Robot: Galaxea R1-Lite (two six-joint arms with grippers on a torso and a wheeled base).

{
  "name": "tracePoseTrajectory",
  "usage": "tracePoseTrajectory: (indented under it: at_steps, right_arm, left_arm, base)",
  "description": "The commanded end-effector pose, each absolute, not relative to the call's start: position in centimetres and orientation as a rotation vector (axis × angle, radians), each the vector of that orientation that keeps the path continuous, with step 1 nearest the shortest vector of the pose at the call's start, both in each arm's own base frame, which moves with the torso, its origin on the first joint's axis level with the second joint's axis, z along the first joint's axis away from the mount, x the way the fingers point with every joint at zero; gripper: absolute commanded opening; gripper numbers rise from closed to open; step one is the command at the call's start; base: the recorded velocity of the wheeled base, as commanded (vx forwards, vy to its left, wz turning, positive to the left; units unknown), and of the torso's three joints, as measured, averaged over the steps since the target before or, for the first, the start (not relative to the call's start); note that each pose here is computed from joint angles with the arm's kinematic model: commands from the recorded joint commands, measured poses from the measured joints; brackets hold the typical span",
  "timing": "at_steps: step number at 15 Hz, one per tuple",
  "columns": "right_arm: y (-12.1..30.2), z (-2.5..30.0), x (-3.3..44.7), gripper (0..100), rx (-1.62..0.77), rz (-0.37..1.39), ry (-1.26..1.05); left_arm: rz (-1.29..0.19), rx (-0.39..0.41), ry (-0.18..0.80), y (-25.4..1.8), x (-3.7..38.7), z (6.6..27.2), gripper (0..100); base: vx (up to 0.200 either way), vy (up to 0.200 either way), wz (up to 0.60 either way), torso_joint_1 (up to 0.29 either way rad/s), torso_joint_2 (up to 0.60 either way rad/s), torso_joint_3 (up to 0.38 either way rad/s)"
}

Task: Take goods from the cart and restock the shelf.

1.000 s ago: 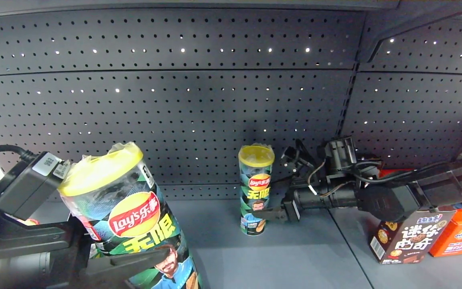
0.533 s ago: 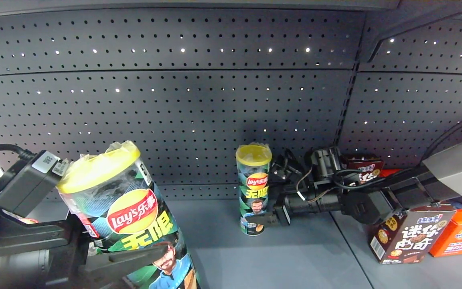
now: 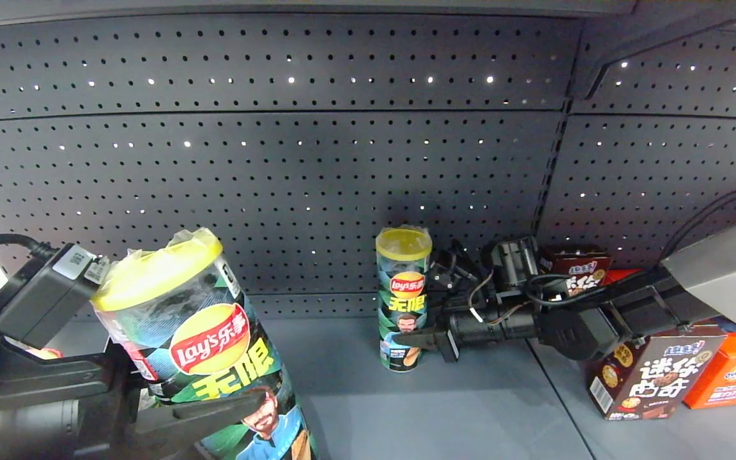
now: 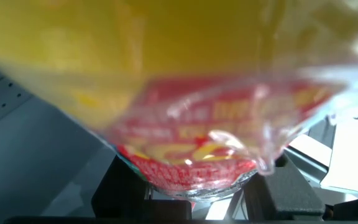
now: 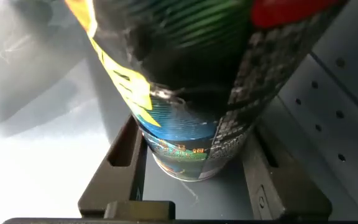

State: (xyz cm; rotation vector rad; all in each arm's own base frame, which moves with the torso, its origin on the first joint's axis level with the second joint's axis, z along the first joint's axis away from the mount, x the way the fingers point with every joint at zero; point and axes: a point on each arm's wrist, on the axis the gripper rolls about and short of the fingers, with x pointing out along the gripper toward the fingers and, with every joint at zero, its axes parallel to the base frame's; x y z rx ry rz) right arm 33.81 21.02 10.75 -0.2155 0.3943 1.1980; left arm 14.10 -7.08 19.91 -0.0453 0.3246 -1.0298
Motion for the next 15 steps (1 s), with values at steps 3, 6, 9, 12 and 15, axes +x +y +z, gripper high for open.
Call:
tracePoseTrajectory:
  at_steps: [3,6,9,12,15]
  right_arm:
    - [20.5,12.7,32.9,0,-0.222,1.169,0.355]
    - [19.6,14.5,31.6,0,-0.235,1.092,0.308]
    - [18.9,15.1,28.1,0,-0.198,1.117,0.35]
    - [19.4,15.5,24.7,0,-0.142,1.164,0.309]
    - [19.4,14.5,22.8,0,-0.119,1.183,0.292]
  left_arm:
    - [-1.029,-0.044,0.321,-7.0,14.1,19.9,0]
    - [-1.032,-0.044,0.324,-7.1,14.1,19.9,0]
    - [-1.029,-0.044,0.32,-7.0,14.0,20.0,0]
    - [-1.029,-0.044,0.322,-7.0,14.0,20.0,0]
    - [-1.028,-0.042,0.313,-7.1,14.1,20.2,0]
  base:
    - [0.0,0.0,0.0,0.0,0.0,0.0]
    - [0.0,0.0,0.0,0.0,0.0,0.0]
    - [0.0,0.0,0.0,0.0,0.0,0.0]
    - [0.0,0.0,0.0,0.0,0.0,0.0]
    - [0.0,0.0,0.0,0.0,0.0,0.0]
